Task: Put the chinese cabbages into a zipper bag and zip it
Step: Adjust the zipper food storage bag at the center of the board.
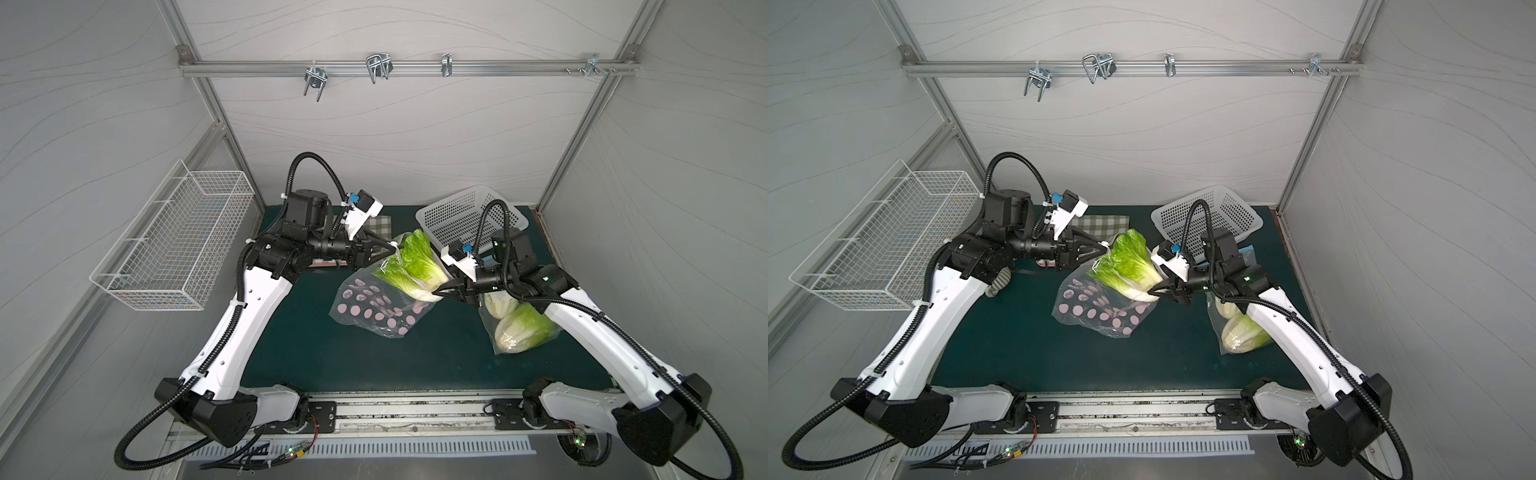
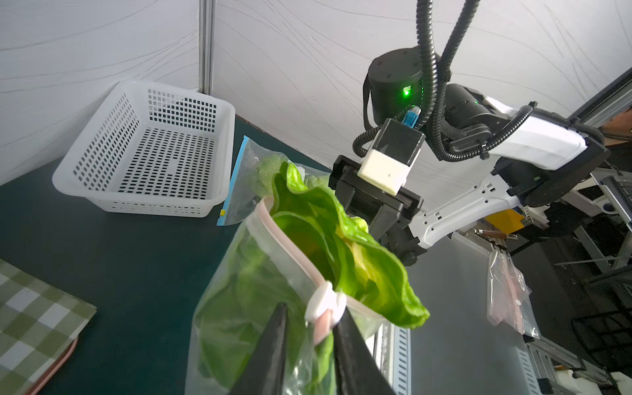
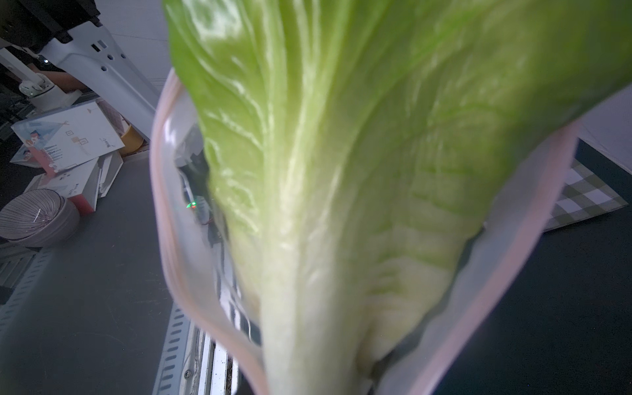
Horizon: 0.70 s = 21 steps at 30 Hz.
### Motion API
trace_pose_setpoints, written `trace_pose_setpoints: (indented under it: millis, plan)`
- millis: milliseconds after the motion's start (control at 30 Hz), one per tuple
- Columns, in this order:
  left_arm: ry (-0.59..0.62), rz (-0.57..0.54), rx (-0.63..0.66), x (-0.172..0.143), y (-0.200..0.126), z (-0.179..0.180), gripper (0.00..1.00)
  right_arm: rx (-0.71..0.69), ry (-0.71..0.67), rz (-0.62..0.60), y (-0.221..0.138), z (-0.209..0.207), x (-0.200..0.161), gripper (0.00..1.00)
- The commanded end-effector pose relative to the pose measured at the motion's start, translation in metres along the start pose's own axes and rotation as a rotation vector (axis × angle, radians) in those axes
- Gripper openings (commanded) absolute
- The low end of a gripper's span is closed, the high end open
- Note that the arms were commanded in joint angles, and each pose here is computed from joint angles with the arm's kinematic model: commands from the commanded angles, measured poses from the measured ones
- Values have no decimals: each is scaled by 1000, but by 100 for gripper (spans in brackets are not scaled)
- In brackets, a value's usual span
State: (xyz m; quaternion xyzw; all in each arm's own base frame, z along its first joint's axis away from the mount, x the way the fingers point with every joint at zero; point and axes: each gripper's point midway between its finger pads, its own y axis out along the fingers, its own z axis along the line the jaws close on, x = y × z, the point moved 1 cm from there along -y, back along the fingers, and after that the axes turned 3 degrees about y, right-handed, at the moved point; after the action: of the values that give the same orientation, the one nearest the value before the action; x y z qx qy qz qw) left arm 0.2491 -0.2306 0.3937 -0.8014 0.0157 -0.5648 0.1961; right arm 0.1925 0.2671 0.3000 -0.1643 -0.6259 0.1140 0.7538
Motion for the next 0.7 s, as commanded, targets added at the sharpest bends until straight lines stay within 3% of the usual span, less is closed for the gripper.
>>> trace_pose_setpoints:
  millis: [0,200,433,667]
  plan:
    - [104,-9,5,4,-6,-8,27,56,-61,-45,-3,12,13,1]
    - [102,-8,2,5,-3,-4,3,51,-51,-40,0,8,13,7]
    - [122,-31,33,11,-4,-1,0,7,-22,-42,1,1,7,26]
    - [136,-91,66,17,-7,1,0,-106,21,-86,-9,-9,10,58]
